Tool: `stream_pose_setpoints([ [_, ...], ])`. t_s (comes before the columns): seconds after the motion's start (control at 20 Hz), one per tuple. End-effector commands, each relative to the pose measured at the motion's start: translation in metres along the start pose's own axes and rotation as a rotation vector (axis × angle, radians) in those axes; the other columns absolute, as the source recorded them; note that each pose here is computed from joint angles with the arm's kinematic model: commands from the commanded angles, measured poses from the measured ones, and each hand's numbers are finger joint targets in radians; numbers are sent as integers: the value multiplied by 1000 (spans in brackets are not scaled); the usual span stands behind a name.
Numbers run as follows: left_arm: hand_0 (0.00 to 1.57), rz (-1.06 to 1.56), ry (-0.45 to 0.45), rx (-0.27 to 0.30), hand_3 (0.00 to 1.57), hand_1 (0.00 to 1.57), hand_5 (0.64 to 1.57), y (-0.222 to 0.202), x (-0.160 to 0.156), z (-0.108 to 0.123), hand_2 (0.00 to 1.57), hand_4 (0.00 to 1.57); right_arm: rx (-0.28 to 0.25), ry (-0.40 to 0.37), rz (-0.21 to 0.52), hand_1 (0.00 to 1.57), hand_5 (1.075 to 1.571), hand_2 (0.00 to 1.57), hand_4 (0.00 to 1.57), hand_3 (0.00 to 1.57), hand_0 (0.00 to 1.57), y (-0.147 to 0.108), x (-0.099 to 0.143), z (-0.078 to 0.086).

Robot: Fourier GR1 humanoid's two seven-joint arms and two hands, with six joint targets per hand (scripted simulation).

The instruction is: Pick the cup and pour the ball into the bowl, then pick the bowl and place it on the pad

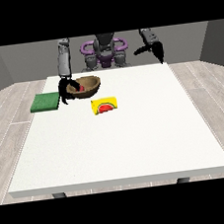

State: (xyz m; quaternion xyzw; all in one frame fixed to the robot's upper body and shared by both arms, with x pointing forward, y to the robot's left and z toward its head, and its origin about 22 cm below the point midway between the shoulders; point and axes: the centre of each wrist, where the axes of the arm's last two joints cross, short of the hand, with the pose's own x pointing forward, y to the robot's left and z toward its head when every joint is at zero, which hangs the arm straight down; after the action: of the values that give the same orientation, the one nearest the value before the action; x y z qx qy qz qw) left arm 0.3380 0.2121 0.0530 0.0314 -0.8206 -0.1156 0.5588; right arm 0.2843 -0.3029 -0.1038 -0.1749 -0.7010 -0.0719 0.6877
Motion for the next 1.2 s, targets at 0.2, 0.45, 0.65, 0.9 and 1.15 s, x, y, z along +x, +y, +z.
stream_pose_setpoints([
  [0.2, 0, 25, 80, -18, 0, 0, 1436, -1, -13, 5, 0, 934, -114, 279, 329, 1571, 1567, 1571, 892, 1179, 1571, -22, 11, -16],
  [0.45, 0, 22, 289, 66, 0, 0, 1419, 27, -64, 58, 0, 989, -11, 422, 366, 1571, 1564, 1571, 821, 966, 1571, 8, 37, -28],
  [0.65, 0, 7, 354, 136, 0, 0, 1404, 43, -79, 79, 0, 1005, 55, 457, 413, 1571, 1567, 1571, 807, 891, 1571, 10, 84, -59],
  [0.9, 0, 12, 263, 159, 0, 0, 1414, 58, -62, 60, 0, 997, 3, 417, 313, 1571, 1571, 1571, 777, 728, 1571, -40, 103, -75],
  [1.15, 0, 11, 186, 109, 0, 0, 1435, 53, -64, 60, 0, 1051, -82, 341, 274, 1571, 1571, 1571, 777, 728, 1571, -35, 131, -94],
])
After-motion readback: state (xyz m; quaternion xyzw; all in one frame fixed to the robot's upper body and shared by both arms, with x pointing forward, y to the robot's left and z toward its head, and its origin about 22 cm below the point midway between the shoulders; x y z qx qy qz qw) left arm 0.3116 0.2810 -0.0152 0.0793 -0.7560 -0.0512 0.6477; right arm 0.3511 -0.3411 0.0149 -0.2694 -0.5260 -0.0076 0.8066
